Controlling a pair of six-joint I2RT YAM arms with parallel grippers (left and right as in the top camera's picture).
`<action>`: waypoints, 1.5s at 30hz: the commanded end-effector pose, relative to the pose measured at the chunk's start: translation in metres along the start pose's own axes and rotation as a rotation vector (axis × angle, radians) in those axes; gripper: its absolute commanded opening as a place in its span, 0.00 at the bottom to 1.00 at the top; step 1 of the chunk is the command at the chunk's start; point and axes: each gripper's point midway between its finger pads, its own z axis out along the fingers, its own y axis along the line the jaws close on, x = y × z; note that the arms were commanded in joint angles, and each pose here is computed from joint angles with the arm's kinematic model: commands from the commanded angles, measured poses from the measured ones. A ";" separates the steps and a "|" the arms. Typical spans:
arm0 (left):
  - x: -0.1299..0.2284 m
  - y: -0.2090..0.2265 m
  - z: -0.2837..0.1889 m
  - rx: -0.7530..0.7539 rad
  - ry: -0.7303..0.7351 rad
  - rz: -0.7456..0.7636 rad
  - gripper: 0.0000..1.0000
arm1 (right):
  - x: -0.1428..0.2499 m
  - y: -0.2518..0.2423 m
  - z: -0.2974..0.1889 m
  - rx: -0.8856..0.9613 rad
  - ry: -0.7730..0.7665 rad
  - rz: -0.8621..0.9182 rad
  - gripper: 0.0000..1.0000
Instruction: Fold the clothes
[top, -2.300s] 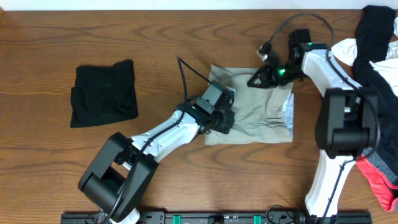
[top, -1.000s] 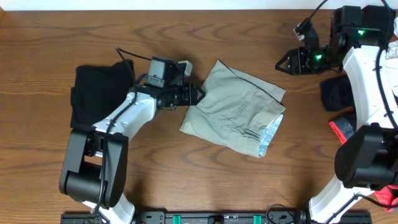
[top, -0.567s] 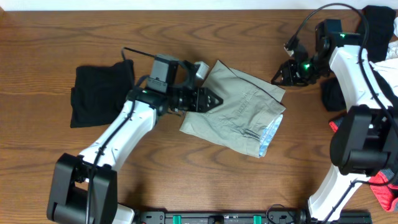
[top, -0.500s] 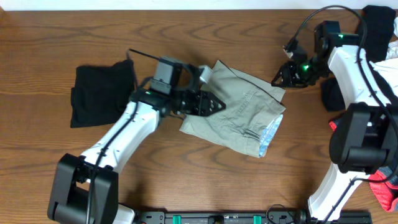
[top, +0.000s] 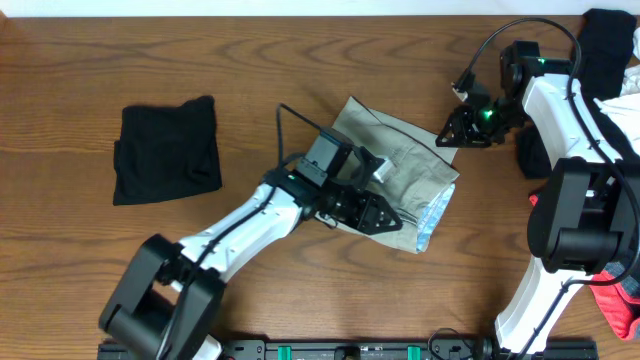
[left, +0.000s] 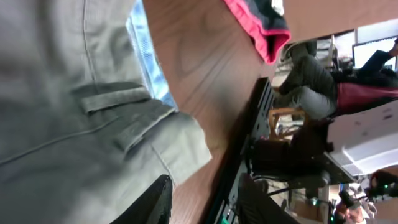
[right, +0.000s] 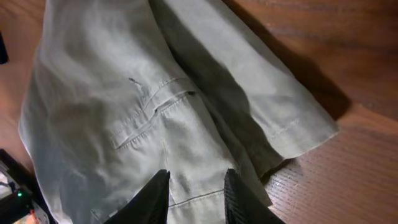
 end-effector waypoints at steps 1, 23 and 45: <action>0.011 0.022 0.014 -0.006 0.043 -0.066 0.35 | 0.001 0.005 0.004 -0.008 0.013 -0.022 0.27; 0.029 0.063 0.050 0.095 0.133 -0.307 0.38 | 0.002 0.014 0.003 -0.058 0.011 -0.017 0.27; -0.037 0.012 -0.019 0.317 -0.054 -0.087 0.72 | 0.001 0.021 0.004 -0.087 0.008 -0.049 0.28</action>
